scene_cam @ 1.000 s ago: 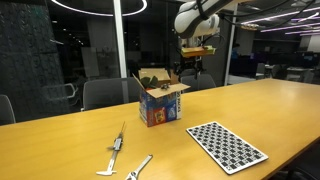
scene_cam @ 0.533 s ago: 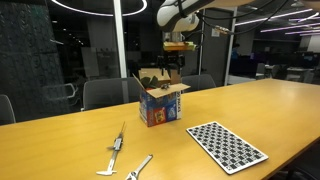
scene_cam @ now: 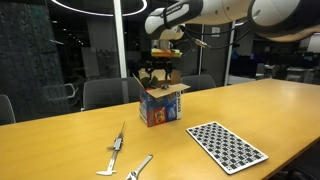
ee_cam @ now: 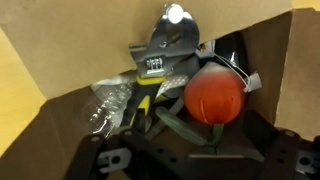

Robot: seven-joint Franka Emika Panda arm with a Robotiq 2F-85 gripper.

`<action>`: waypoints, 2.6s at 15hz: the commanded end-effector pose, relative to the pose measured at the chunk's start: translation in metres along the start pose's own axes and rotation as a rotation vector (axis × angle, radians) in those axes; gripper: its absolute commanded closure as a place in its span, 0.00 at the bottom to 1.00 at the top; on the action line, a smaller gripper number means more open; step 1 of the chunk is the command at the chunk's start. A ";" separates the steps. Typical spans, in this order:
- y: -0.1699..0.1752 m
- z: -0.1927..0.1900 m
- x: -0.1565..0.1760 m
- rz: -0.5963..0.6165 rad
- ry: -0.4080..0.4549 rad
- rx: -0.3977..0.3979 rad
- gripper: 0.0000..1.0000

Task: Remove the tool from the blue box

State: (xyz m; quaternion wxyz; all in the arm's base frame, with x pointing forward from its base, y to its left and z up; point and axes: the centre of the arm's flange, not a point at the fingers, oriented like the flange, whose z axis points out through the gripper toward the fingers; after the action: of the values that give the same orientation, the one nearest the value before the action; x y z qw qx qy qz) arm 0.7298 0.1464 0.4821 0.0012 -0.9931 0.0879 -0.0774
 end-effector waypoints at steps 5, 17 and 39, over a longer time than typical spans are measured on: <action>-0.017 0.023 0.028 -0.080 -0.081 -0.050 0.00; 0.012 0.019 0.021 -0.111 -0.126 -0.099 0.00; 0.027 0.016 0.024 -0.092 -0.170 -0.134 0.81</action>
State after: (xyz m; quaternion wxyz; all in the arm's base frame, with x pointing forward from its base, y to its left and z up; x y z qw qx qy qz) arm 0.7470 0.1111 0.4317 -0.0521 -0.9972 0.0508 0.0170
